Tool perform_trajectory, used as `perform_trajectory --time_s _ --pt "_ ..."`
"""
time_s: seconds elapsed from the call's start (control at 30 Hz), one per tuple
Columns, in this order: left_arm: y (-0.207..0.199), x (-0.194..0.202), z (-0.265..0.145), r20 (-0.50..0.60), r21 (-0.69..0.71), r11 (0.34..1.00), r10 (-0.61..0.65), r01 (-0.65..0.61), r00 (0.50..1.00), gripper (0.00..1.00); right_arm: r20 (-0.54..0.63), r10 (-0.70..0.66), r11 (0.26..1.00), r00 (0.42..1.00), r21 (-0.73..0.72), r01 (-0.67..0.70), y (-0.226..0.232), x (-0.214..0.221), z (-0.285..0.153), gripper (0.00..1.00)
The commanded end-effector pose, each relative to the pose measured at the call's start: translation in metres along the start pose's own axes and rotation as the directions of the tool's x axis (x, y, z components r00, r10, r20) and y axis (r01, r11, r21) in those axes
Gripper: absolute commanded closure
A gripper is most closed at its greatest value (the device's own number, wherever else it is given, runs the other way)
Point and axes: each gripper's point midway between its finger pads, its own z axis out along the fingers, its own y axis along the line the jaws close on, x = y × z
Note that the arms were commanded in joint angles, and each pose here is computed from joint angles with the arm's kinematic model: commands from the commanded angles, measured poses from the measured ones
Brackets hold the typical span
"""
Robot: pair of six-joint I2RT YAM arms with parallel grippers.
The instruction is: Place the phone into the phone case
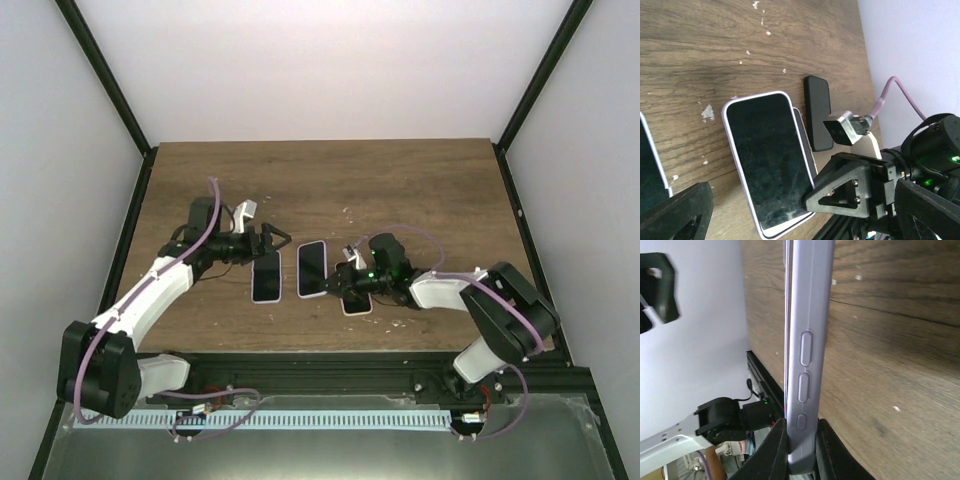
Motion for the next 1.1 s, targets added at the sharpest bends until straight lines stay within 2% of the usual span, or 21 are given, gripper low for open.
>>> perform_trajectory --time_s 0.0,0.07,0.13,0.23,0.3,0.37,0.4,0.5,0.6,0.73,0.83,1.07 --pt "0.007 0.000 -0.011 0.009 -0.087 0.995 0.058 -0.057 0.998 0.00 0.018 -0.063 0.998 0.998 -0.007 0.063 0.006 -0.010 0.012 0.96" --pt "0.007 0.001 -0.013 0.006 -0.097 0.993 0.071 -0.070 0.997 0.00 0.009 -0.051 0.999 0.999 0.006 0.051 0.000 -0.012 0.017 0.91" --pt "0.007 0.002 -0.014 0.001 -0.101 0.992 0.078 -0.077 0.997 0.00 0.002 -0.050 0.998 0.999 0.025 0.050 -0.005 -0.013 0.020 0.83" --pt "0.006 0.004 -0.013 -0.011 -0.089 0.993 0.075 -0.076 0.997 0.01 0.005 -0.061 0.993 0.998 0.104 0.060 -0.016 -0.015 0.018 0.63" --pt "0.006 0.006 -0.011 -0.023 -0.077 0.994 0.071 -0.073 0.997 0.04 0.014 -0.075 0.981 0.997 0.180 0.072 -0.024 -0.016 0.013 0.56" --pt "0.006 0.007 -0.007 -0.034 -0.064 0.996 0.059 -0.061 0.998 0.07 0.026 -0.094 0.963 0.995 0.255 0.085 -0.032 -0.018 0.005 0.42" --pt "0.007 0.008 -0.005 -0.042 -0.056 0.997 0.049 -0.052 0.998 0.09 0.035 -0.104 0.952 0.994 0.293 0.089 -0.035 -0.019 -0.001 0.38" --pt "0.009 0.008 0.006 -0.068 -0.042 0.999 0.024 -0.027 0.997 0.18 0.067 -0.121 0.911 0.990 0.403 0.084 -0.052 -0.018 -0.021 0.39" --pt "0.003 0.007 0.018 -0.081 -0.023 0.999 0.031 -0.033 0.996 0.23 0.104 -0.126 0.857 0.987 0.513 0.055 -0.072 -0.016 -0.046 0.40" --pt "-0.004 0.010 0.044 -0.127 -0.007 0.999 0.033 -0.034 0.991 0.28 0.144 -0.139 0.794 0.980 0.608 0.023 -0.089 -0.014 -0.073 0.33" --pt "-0.008 0.019 0.065 -0.171 0.005 1.000 0.025 -0.025 0.985 0.30 0.174 -0.128 0.799 0.976 0.602 -0.002 -0.097 -0.009 -0.084 0.30" --pt "-0.001 0.049 0.103 -0.261 0.054 0.996 -0.058 0.075 0.964 0.35 0.172 -0.109 0.820 0.979 0.572 -0.009 -0.105 -0.006 -0.079 0.29"
